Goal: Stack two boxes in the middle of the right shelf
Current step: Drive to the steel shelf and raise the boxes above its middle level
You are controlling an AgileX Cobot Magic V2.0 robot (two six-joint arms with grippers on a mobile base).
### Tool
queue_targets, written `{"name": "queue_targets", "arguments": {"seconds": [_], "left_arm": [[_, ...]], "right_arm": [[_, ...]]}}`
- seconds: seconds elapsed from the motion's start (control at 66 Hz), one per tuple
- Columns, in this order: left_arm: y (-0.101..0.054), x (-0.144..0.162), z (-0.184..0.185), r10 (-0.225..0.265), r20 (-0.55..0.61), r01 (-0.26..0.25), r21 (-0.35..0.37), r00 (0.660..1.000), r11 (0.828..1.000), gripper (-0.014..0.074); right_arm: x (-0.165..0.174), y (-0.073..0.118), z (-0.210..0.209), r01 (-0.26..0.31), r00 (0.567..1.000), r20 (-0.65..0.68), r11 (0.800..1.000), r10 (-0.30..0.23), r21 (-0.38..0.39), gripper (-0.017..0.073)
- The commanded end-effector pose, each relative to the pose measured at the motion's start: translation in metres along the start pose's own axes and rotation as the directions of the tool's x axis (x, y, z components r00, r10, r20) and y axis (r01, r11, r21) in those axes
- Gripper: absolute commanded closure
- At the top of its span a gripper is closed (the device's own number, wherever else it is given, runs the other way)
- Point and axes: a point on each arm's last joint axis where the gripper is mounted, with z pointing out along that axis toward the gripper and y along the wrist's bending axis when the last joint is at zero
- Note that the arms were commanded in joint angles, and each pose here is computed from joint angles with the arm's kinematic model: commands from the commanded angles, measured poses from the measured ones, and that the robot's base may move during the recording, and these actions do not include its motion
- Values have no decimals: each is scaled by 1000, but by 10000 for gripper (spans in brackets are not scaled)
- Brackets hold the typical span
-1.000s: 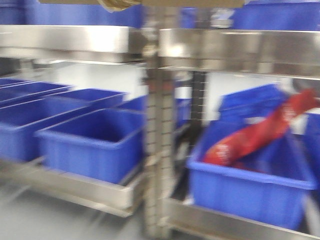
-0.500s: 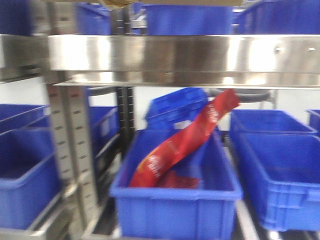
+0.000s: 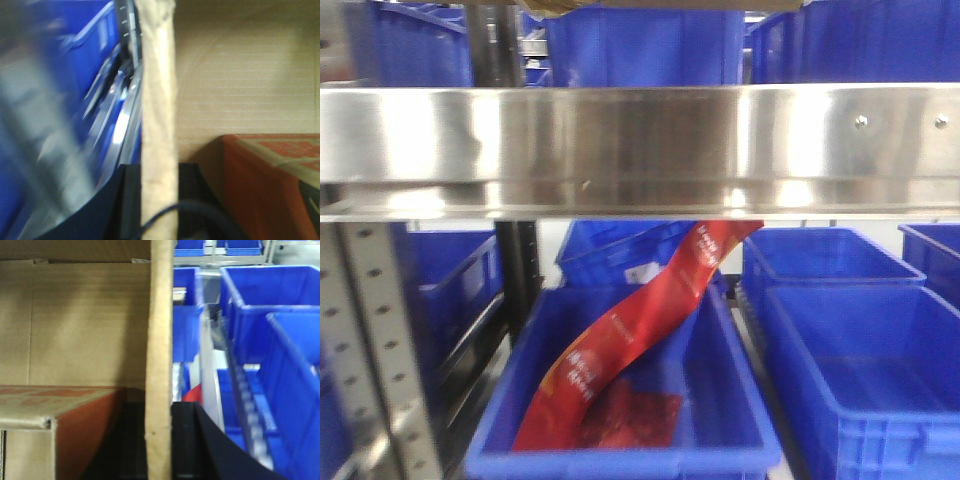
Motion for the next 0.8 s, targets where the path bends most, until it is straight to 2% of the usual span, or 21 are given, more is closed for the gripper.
{"name": "queue_targets", "arguments": {"seconds": [0.0, 0.788], "left_arm": [[2, -9, -7, -6, 69, 4, 15, 998, 1000, 705], [2, -9, -7, -6, 69, 4, 15, 998, 1000, 705]], "right_arm": [[-12, 3, -10, -7, 996, 90, 998, 12, -54, 728], [-12, 3, -10, -7, 996, 90, 998, 12, -54, 728]]}}
